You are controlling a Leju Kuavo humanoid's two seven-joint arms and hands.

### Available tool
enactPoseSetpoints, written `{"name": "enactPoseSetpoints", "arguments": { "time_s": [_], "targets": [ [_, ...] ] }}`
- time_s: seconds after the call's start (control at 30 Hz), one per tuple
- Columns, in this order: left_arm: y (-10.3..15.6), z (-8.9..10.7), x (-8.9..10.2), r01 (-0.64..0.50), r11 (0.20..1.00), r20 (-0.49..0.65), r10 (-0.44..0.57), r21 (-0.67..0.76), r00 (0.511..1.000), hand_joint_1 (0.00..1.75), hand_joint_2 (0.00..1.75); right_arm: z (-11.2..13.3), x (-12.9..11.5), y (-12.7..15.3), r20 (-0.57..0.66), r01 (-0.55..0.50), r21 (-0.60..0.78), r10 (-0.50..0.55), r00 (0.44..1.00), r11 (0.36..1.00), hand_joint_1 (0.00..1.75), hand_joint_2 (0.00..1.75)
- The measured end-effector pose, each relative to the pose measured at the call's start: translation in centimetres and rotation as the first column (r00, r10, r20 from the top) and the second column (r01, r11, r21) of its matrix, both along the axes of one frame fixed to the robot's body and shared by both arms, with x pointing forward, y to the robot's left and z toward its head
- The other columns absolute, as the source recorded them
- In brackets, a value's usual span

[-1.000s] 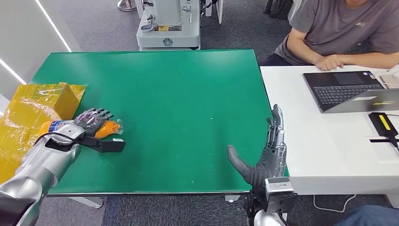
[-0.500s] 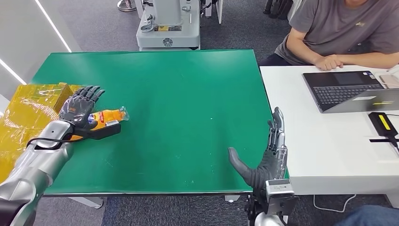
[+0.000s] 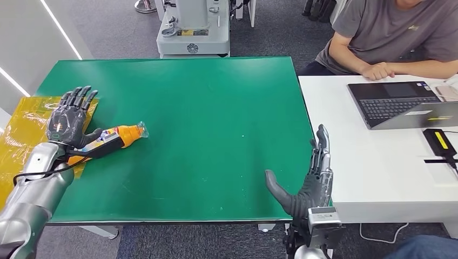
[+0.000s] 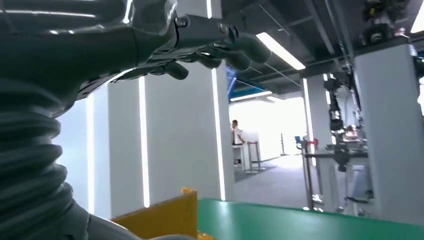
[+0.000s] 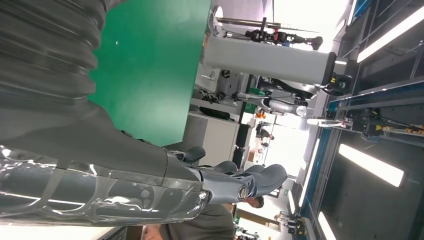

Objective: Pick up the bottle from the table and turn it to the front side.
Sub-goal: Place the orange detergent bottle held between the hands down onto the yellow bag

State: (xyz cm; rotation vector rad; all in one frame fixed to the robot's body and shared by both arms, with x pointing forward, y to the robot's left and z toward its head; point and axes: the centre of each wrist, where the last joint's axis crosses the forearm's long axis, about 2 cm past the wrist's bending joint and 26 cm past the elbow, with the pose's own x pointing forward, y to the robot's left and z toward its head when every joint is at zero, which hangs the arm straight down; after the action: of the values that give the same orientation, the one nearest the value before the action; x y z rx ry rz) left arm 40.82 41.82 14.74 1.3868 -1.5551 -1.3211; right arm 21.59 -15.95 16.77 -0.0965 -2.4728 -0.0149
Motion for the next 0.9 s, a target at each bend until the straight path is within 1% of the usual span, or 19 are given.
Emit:
{"name": "enactPoseSetpoints", "arguments": {
  "time_s": [0.07, 0.13, 0.17, 0.23, 0.27, 0.33, 0.37, 0.4, 0.43, 0.5, 0.53, 0.57, 0.6, 0.63, 0.67, 0.7, 0.77, 0.83, 0.9],
  "targets": [
    [-0.5, 0.2, -0.1, 0.041, 0.995, 0.044, -0.037, -0.093, 0.998, 0.0, 1.75, 0.1, 0.0, 0.0, -0.003, -0.001, 0.002, 0.001, 1.0, 1.0, 0.0, 1.75],
    [-1.7, 0.4, -0.2, 0.12, 0.96, 0.107, -0.096, -0.254, 0.99, 0.0, 1.75, 0.1, 0.1, 0.1, -0.007, -0.006, 0.003, 0.006, 1.0, 1.0, 0.0, 1.75],
    [-2.7, 0.6, -0.2, 0.17, 0.918, 0.141, -0.127, -0.358, 0.982, 0.0, 1.75, 0.2, 0.2, 0.1, -0.007, -0.01, 0.005, 0.011, 1.0, 1.0, 0.0, 1.75],
    [-5.1, 1.1, -0.2, 0.268, 0.797, 0.217, -0.175, -0.541, 0.96, 0.0, 1.75, 0.3, 0.3, 0.2, -0.007, -0.018, 0.008, 0.018, 1.0, 1.0, 0.0, 1.75],
    [-6.2, 1.4, -0.3, 0.307, 0.743, 0.252, -0.19, -0.595, 0.949, 0.0, 1.75, 0.3, 0.4, 0.2, -0.006, -0.021, 0.01, 0.021, 1.0, 1.0, 0.0, 1.75],
    [-8.0, 2.0, -0.5, 0.362, 0.663, 0.299, -0.214, -0.655, 0.93, 0.0, 1.75, 0.4, 0.6, 0.3, -0.006, -0.025, 0.01, 0.025, 1.0, 1.0, 0.0, 1.75],
    [-8.8, 2.2, -0.5, 0.385, 0.606, 0.313, -0.226, -0.696, 0.922, 0.0, 1.75, 0.3, 0.6, 0.3, -0.008, -0.029, 0.01, 0.029, 1.0, 1.0, 0.0, 1.75],
    [-9.8, 2.4, -0.6, 0.401, 0.511, 0.32, -0.243, -0.76, 0.916, 0.0, 1.75, 0.3, 0.6, 0.3, -0.01, -0.035, 0.01, 0.036, 0.999, 0.999, 0.0, 1.75],
    [-11.0, 2.6, -0.7, 0.404, 0.385, 0.322, -0.262, -0.83, 0.91, 0.0, 1.75, 0.3, 0.7, 0.4, -0.012, -0.043, 0.011, 0.043, 0.999, 0.999, 0.0, 1.75],
    [-13.7, 2.7, -1.1, 0.373, 0.028, 0.345, -0.32, -0.928, 0.883, 0.0, 1.75, 0.3, 1.1, 0.6, -0.014, -0.06, 0.016, 0.06, 0.998, 0.998, 0.0, 1.75],
    [-15.2, 2.7, -1.4, 0.349, -0.147, 0.379, -0.34, -0.926, 0.861, 0.0, 1.75, 0.3, 1.3, 0.7, -0.014, -0.065, 0.017, 0.065, 0.998, 0.998, 0.0, 1.75],
    [-16.7, 2.7, -1.9, 0.328, -0.303, 0.424, -0.346, -0.895, 0.837, 0.0, 1.75, 0.3, 1.5, 0.9, -0.014, -0.07, 0.018, 0.07, 0.997, 0.997, 0.0, 1.75],
    [-18.2, 2.7, -2.4, 0.311, -0.416, 0.463, -0.339, -0.855, 0.819, 0.0, 1.75, 0.3, 1.7, 1.1, -0.013, -0.072, 0.017, 0.072, 0.997, 0.997, 0.0, 1.75],
    [-19.6, 2.8, -3.0, 0.296, -0.504, 0.497, -0.328, -0.812, 0.803, 0.0, 1.75, 0.3, 1.8, 1.2, -0.011, -0.074, 0.015, 0.074, 0.997, 0.997, 0.0, 1.75],
    [-20.9, 2.8, -3.6, 0.283, -0.571, 0.525, -0.316, -0.77, 0.79, 0.0, 1.75, 0.3, 1.9, 1.3, -0.01, -0.075, 0.013, 0.075, 0.997, 0.997, 0.0, 1.75],
    [-22.0, 2.9, -4.2, 0.272, -0.623, 0.548, -0.304, -0.733, 0.779, 0.0, 1.75, 0.3, 2.0, 1.4, -0.008, -0.075, 0.011, 0.075, 0.997, 0.997, 0.0, 1.75],
    [-23.7, 3.2, -5.2, 0.261, -0.687, 0.581, -0.284, -0.679, 0.763, 0.0, 1.75, 0.3, 2.0, 1.5, -0.009, -0.077, 0.007, 0.077, 0.997, 0.997, 0.0, 1.75],
    [-24.8, 3.4, -6.0, 0.278, -0.697, 0.593, -0.258, -0.661, 0.763, 0.0, 1.75, 0.3, 2.1, 1.6, -0.015, -0.076, 0.002, 0.076, 0.997, 0.997, 0.0, 1.75],
    [-25.7, 3.5, -6.8, 0.313, -0.675, 0.589, -0.223, -0.668, 0.777, 0.0, 1.75, 0.4, 2.2, 1.6, -0.023, -0.074, -0.005, 0.074, 0.997, 0.997, 0.0, 1.75]
  ]
}}
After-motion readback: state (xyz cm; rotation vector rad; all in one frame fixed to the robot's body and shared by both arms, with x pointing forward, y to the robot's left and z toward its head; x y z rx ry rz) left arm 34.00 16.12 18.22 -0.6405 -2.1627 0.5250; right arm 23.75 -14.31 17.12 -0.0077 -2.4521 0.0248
